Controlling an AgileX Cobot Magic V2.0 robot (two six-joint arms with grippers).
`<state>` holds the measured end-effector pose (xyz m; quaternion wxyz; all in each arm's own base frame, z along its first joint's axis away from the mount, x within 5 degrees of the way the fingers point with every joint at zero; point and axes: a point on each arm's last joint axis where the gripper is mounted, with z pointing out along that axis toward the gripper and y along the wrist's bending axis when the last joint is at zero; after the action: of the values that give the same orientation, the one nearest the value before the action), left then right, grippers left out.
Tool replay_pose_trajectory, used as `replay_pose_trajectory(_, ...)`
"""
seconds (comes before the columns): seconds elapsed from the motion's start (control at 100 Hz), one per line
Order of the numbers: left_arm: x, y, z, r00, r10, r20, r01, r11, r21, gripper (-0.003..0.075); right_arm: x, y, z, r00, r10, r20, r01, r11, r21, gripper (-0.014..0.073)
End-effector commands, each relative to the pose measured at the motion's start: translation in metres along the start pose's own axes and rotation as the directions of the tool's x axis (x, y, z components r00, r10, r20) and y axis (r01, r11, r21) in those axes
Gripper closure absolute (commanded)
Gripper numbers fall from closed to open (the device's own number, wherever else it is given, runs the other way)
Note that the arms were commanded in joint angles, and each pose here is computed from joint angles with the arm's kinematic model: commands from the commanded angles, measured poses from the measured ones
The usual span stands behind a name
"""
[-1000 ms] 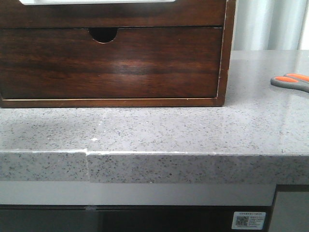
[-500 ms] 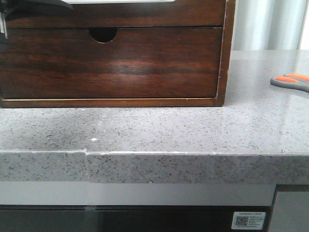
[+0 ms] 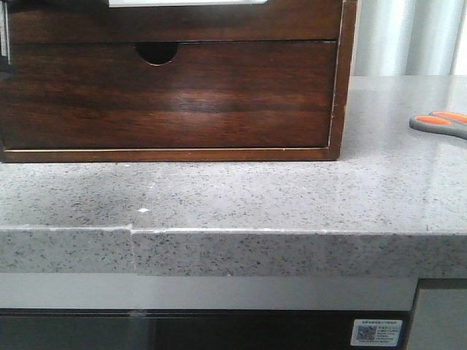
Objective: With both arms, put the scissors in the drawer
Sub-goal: 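Pull the wooden drawer open toward the robot with the left gripper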
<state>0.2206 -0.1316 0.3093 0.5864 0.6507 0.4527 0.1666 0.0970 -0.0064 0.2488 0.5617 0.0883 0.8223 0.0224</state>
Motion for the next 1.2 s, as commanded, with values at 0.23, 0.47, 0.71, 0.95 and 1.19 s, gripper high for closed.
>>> replay_pose_trajectory(0.23,-0.024,0.006,-0.019,0.989,-0.085,0.123,0.092,0.994,-0.053,0.0738,-0.015,0.003,-0.001,0.995,-0.010,0.095,0.012,1.000,-0.017,0.0656)
replay_pose_trajectory(0.47,-0.027,-0.010,-0.047,0.984,-0.078,0.158,0.090,0.993,-0.071,0.0738,-0.015,0.003,-0.001,0.995,-0.010,0.095,0.012,1.000,-0.017,0.0656)
replay_pose_trajectory(0.71,-0.033,-0.024,-0.077,0.970,-0.058,0.238,0.087,0.990,-0.112,0.0738,-0.015,0.003,-0.001,0.995,-0.010,0.095,0.012,1.000,-0.017,0.0656)
replay_pose_trajectory(0.95,-0.033,-0.027,-0.085,0.968,-0.051,0.244,0.084,0.988,-0.128,0.0736,-0.015,0.003,-0.001,0.995,-0.010,0.095,0.012,1.000,-0.017,0.0656)
replay_pose_trajectory(1.19,-0.032,-0.029,-0.080,0.970,-0.059,0.237,0.087,0.990,-0.110,0.0542,-0.015,0.003,-0.001,0.996,-0.010,0.093,0.012,1.000,-0.017,0.0656)
